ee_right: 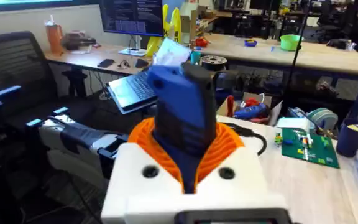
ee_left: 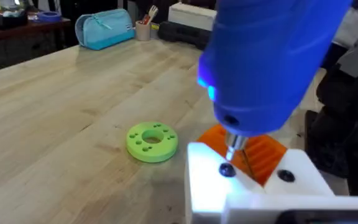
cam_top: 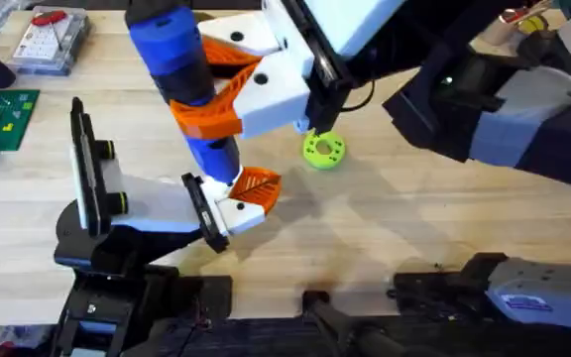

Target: Pick up the gripper from the table and insert it into the empty holder that is missing its gripper. Then pick up a screw, insert it into the mounting hole, and use the screwdriver to tighten it. Finally, clean up the table by picking up the vegetable and placing it into the bucket.

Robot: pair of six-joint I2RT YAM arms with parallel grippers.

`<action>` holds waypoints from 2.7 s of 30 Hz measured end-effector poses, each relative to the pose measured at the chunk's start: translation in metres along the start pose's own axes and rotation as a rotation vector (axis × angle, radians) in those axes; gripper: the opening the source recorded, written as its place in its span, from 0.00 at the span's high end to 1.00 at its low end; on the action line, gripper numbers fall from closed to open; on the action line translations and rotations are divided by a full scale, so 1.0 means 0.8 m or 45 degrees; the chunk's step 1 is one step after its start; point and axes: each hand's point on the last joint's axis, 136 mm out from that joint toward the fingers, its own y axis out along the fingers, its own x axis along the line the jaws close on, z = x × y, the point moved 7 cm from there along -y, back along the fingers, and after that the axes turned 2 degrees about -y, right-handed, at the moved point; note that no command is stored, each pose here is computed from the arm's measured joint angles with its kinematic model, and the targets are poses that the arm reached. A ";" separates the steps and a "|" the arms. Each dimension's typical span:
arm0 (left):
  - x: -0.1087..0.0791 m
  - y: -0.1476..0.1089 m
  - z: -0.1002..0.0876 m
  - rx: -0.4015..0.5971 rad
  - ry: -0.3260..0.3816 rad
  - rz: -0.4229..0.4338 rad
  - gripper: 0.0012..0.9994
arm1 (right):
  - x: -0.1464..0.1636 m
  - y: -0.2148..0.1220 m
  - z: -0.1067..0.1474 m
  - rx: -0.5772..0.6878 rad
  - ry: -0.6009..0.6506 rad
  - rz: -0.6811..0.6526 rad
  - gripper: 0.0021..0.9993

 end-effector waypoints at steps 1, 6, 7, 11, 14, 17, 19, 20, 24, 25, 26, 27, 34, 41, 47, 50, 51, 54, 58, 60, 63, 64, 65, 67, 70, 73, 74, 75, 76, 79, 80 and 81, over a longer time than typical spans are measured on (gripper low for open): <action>0.000 0.000 0.000 0.000 0.000 0.000 0.98 | 0.000 0.000 0.000 0.000 -0.001 0.000 0.95; 0.000 0.000 0.000 0.000 0.000 0.000 0.98 | 0.000 0.000 0.000 0.000 -0.001 0.000 0.95; 0.000 0.000 0.000 0.000 0.000 0.000 0.98 | 0.000 0.000 0.000 0.000 -0.001 0.000 0.95; 0.000 0.000 0.000 0.000 0.000 0.000 0.98 | 0.000 0.000 0.004 0.003 0.005 0.006 0.95; 0.000 0.000 0.000 0.000 0.000 0.000 0.98 | 0.000 -0.001 0.007 0.007 0.015 0.008 0.95; 0.000 0.000 0.000 0.000 0.000 0.000 0.98 | 0.000 -0.001 0.008 0.006 0.016 0.018 0.95; 0.000 0.000 0.000 0.000 0.000 0.000 0.98 | -0.001 -0.001 0.008 0.005 0.015 0.024 0.95; 0.000 0.000 0.000 0.000 0.000 0.000 0.98 | -0.001 -0.001 0.008 0.005 0.014 0.025 0.95; 0.000 0.000 0.000 0.000 0.000 0.000 0.98 | -0.001 -0.001 0.008 0.005 0.014 0.026 0.95; 0.000 0.000 0.000 0.000 0.000 0.000 0.98 | -0.001 -0.001 0.008 0.005 0.014 0.026 0.95; 0.000 0.000 0.000 0.000 0.000 0.000 0.98 | -0.001 -0.001 0.008 0.005 0.014 0.026 0.95; 0.000 0.000 0.000 0.000 0.000 0.000 0.98 | -0.001 -0.001 0.008 0.005 0.014 0.026 0.95; 0.000 0.000 0.000 0.000 0.000 0.000 0.98 | -0.001 -0.001 0.008 0.005 0.014 0.026 0.95; 0.000 0.000 0.000 0.000 0.000 0.000 0.98 | -0.001 -0.001 0.008 0.005 0.015 0.026 0.95; 0.000 0.000 0.000 0.000 0.000 0.000 0.98 | -0.001 -0.001 0.009 0.006 0.017 0.026 0.95; 0.000 0.000 0.000 0.000 0.000 0.000 0.98 | -0.001 -0.001 0.009 0.006 0.017 0.026 0.95; 0.000 0.000 0.000 0.000 0.000 0.000 0.98 | -0.001 -0.001 0.009 0.006 0.017 0.026 0.95; 0.000 0.000 0.000 0.000 0.000 0.000 0.98 | -0.001 -0.001 0.009 0.006 0.017 0.027 0.95; 0.000 0.000 0.000 0.000 0.000 0.000 0.98 | -0.001 -0.001 0.009 0.007 0.019 0.026 0.95; 0.000 0.000 0.000 0.000 0.000 0.000 0.98 | -0.001 -0.001 0.010 0.009 0.025 0.027 0.95; 0.000 0.000 0.000 0.000 0.000 0.000 0.98 | -0.002 -0.001 0.012 0.015 0.042 0.030 0.95; 0.000 0.000 0.000 0.000 0.000 0.000 0.98 | -0.002 -0.001 0.013 0.017 0.046 0.032 0.95; 0.000 0.000 0.000 0.000 0.000 0.001 0.98 | -0.002 -0.001 0.013 0.019 0.052 0.033 0.95; 0.000 0.000 0.000 0.000 0.000 0.001 0.98 | -0.002 -0.001 0.014 0.021 0.057 0.035 0.95; 0.000 0.000 0.000 0.000 0.000 0.001 0.98 | -0.003 -0.001 0.014 0.022 0.060 0.038 0.95; 0.000 0.000 0.000 0.000 0.000 0.001 0.98 | -0.002 -0.001 0.014 0.022 0.061 0.038 0.95; 0.000 0.000 0.000 0.000 0.000 0.001 0.98 | -0.003 -0.001 0.014 0.022 0.061 0.038 0.95; 0.000 0.000 0.000 0.000 0.000 0.001 0.98 | -0.003 -0.001 0.014 0.022 0.061 0.038 0.95; 0.000 0.000 0.000 0.000 0.000 0.001 0.98 | -0.003 -0.001 0.014 0.022 0.061 0.038 0.95; 0.000 0.000 0.000 0.000 0.000 0.001 0.98 | -0.003 -0.001 0.014 0.022 0.061 0.038 0.95; 0.000 0.000 0.000 0.000 0.000 0.001 0.98 | -0.003 -0.001 0.014 0.022 0.060 0.038 0.95; 0.000 0.000 0.000 0.000 0.000 0.001 0.98 | -0.003 -0.001 0.014 0.022 0.060 0.038 0.95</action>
